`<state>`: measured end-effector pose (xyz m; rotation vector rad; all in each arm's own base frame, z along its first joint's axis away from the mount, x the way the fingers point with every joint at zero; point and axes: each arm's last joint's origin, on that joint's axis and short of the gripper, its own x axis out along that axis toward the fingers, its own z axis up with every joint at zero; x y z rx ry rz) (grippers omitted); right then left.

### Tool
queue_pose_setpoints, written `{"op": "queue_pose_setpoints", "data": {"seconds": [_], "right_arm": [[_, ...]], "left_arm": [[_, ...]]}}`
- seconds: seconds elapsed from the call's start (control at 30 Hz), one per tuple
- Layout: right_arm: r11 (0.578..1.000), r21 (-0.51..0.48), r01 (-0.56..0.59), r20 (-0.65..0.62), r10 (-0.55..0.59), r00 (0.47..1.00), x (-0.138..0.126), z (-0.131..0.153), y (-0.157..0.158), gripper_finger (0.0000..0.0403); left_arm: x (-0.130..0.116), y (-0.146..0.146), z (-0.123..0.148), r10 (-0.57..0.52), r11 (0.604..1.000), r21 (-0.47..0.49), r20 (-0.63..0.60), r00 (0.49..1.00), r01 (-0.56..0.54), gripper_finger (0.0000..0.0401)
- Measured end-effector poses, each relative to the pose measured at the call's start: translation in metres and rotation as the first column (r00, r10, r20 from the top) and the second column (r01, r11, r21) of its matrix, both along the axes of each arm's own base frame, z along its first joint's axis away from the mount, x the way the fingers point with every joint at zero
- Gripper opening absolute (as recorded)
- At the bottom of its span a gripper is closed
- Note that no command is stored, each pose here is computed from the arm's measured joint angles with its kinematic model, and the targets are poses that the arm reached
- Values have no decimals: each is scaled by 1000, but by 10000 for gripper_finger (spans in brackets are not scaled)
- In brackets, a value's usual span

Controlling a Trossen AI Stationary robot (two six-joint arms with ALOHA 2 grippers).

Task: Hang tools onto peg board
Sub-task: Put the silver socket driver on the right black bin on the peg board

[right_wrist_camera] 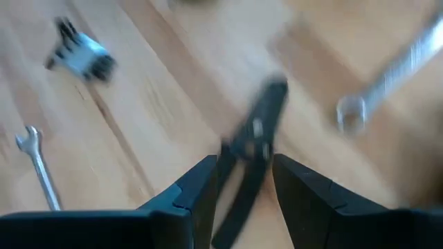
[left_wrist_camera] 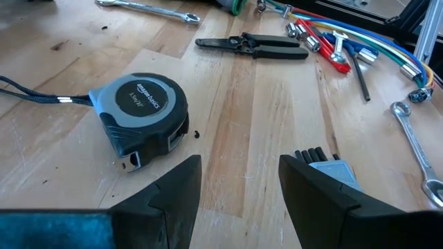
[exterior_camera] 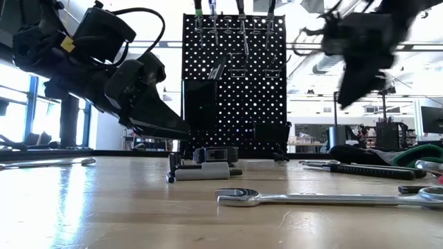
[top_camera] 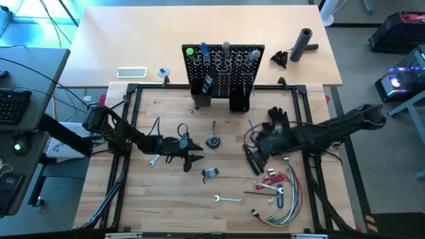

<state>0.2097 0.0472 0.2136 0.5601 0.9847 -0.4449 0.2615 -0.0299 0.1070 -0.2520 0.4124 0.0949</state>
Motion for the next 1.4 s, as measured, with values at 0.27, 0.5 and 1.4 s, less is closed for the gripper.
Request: {"op": "queue_pose_setpoints", "data": {"seconds": [0.27, 0.5, 1.4], "right_arm": [[975, 59, 213, -130, -204, 970, -22, -13, 35, 138], [954, 49, 294, -240, -275, 931, -19, -40, 57, 138], [901, 78, 426, -301, -386, 872, -21, -69, 75, 221]], "left_arm": [[0, 0, 0, -6, 1000, 14, 3, 1000, 6, 188], [0, -1, 0, -9, 1000, 17, 1, 1000, 9, 188], [-1, -4, 0, -48, 996, 71, -4, 999, 48, 188]]}}
